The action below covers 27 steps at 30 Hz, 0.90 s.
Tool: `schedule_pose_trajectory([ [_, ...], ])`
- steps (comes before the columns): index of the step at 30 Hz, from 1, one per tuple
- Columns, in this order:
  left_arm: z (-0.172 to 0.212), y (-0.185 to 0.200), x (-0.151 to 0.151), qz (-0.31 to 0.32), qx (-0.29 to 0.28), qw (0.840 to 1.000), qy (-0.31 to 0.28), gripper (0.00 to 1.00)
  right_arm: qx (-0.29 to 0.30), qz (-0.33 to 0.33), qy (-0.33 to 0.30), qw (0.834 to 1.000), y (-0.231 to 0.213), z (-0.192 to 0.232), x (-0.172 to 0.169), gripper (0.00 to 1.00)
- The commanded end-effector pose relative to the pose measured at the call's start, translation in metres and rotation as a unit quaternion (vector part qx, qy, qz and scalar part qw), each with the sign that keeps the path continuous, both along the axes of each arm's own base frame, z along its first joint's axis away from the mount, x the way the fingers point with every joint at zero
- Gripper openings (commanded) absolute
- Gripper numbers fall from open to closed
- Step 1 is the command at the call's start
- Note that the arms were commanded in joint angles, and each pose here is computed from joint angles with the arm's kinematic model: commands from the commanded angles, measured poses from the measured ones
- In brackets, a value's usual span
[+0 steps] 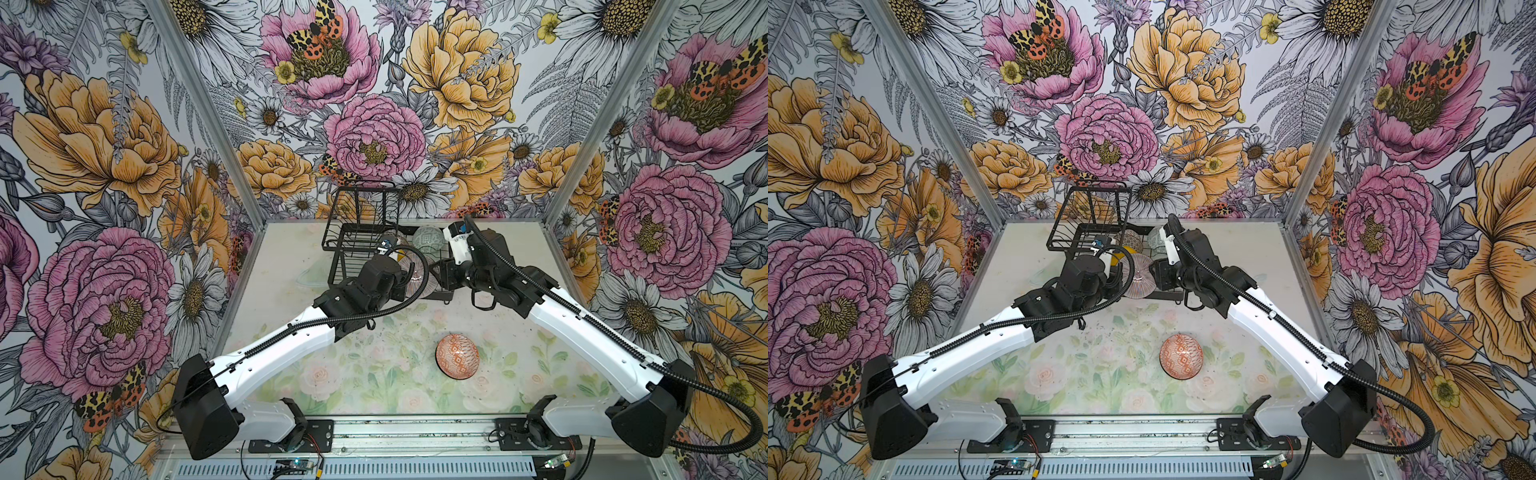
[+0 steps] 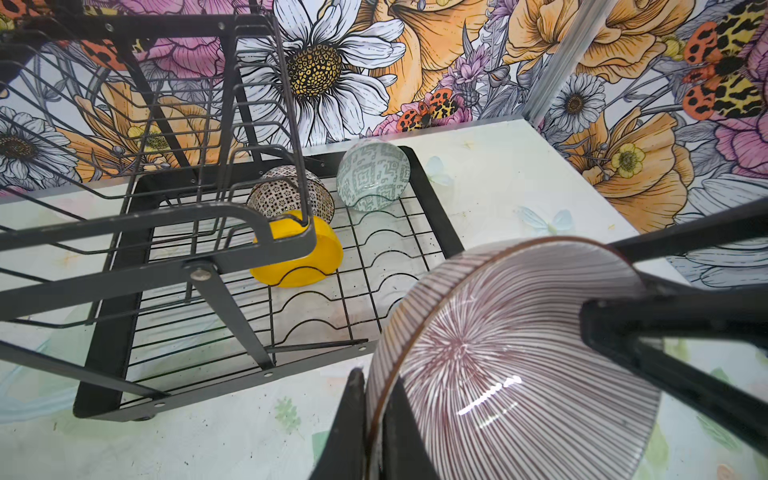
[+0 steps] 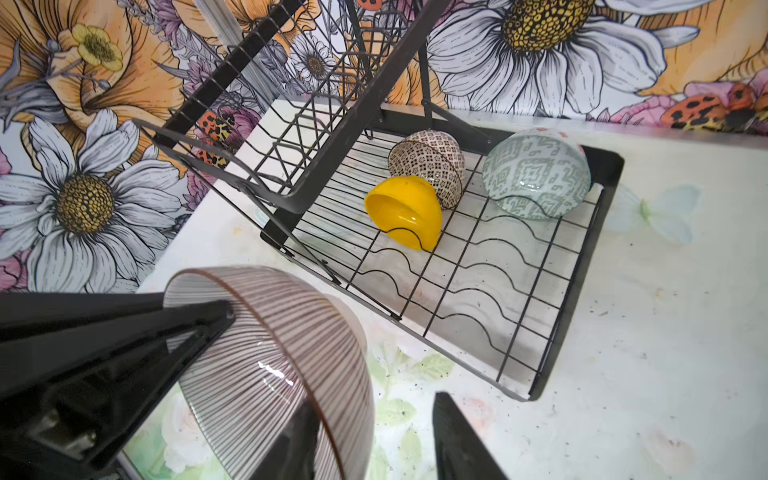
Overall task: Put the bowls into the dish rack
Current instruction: 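Bring the right gripper to the pink-striped bowl held by the left gripper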
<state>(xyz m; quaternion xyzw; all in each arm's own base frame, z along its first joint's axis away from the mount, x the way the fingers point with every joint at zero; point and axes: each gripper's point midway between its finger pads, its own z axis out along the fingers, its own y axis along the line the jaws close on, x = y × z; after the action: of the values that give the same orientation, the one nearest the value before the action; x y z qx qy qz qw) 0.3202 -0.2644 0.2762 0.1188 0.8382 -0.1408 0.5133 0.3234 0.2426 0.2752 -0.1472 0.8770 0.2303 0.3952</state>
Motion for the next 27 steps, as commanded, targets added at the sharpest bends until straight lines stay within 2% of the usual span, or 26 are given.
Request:
schedule_pose_trajectory([
  [1,0.036,-0.015,0.004,-0.013,-0.049,0.998,-0.04,0.0,0.002,-0.017,-0.001,1.0,0.005,-0.007,0.007,0.37],
  [5,0.034,-0.02,0.004,-0.021,-0.054,0.997,-0.04,0.0,0.002,-0.023,-0.002,1.0,0.005,-0.012,0.009,0.31],
  [11,0.03,-0.03,0.004,-0.041,-0.055,0.997,-0.034,0.0,-0.003,-0.024,-0.004,1.0,0.005,-0.015,0.01,0.0],
  [18,0.024,-0.022,0.004,-0.053,-0.032,0.998,-0.017,0.02,-0.023,-0.031,-0.033,0.999,-0.003,-0.005,0.015,0.0],
  [19,0.023,-0.02,0.004,-0.061,-0.029,0.998,-0.01,0.16,-0.029,-0.033,-0.039,0.998,-0.005,-0.003,0.016,0.0],
  [23,0.015,-0.004,0.002,-0.082,0.01,0.996,0.023,0.94,-0.074,-0.041,-0.08,0.993,-0.023,0.005,0.026,0.0],
  [24,0.014,0.001,0.002,-0.083,0.02,0.996,0.028,0.99,-0.091,-0.047,-0.093,0.99,-0.03,0.008,0.031,0.0],
  [27,0.016,0.012,0.004,-0.087,0.035,0.995,0.036,0.99,-0.175,-0.066,-0.147,0.971,-0.052,0.009,0.049,0.0],
])
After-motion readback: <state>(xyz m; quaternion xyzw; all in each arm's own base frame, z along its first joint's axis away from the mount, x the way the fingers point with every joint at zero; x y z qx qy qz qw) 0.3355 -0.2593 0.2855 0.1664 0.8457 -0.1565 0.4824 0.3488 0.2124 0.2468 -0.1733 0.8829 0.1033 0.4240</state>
